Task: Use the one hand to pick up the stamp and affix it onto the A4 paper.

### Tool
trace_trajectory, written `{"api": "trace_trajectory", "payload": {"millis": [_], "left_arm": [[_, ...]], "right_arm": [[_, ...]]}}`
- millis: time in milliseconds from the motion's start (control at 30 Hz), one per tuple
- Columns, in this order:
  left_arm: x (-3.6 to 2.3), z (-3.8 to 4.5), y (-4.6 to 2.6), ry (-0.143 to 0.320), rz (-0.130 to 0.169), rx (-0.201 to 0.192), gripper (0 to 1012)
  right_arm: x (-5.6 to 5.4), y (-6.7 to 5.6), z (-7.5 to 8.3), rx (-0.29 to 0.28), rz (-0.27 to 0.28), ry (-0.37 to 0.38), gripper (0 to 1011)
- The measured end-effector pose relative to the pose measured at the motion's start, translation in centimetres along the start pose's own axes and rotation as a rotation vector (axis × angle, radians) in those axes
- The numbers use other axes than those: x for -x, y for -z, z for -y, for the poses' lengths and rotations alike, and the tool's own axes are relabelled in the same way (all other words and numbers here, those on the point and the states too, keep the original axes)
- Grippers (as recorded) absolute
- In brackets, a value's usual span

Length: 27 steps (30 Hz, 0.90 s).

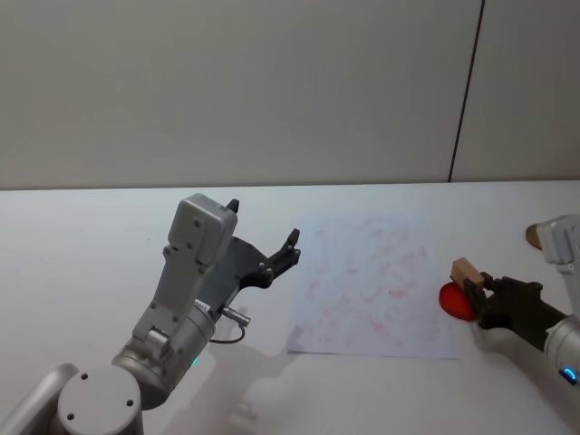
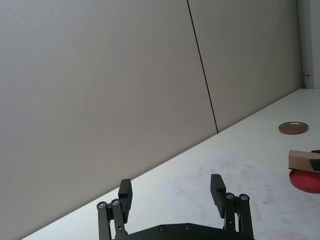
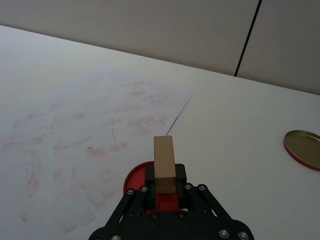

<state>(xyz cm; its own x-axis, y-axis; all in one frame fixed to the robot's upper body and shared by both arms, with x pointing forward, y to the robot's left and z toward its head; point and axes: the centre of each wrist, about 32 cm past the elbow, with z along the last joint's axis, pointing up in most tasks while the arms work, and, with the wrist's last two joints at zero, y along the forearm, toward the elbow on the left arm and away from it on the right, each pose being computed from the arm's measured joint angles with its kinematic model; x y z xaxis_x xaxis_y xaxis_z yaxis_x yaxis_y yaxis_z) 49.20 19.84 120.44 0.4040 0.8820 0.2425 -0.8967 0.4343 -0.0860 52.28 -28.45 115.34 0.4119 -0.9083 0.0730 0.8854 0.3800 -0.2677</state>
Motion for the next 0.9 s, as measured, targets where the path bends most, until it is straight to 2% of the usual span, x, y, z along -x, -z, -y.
{"api": "trace_trajectory", "payload": {"millis": [367, 900], "left_arm": [[0.0, 0.0, 0.0, 0.0, 0.0, 0.0, 993], [0.0, 0.0, 0.0, 0.0, 0.0, 0.0, 993]], "right_arm": [[-0.13, 0.15, -0.03, 0.019, -0.005, -0.007, 229], [-0.15, 0.27, 0.05, 0.026, -0.005, -0.008, 735]]}}
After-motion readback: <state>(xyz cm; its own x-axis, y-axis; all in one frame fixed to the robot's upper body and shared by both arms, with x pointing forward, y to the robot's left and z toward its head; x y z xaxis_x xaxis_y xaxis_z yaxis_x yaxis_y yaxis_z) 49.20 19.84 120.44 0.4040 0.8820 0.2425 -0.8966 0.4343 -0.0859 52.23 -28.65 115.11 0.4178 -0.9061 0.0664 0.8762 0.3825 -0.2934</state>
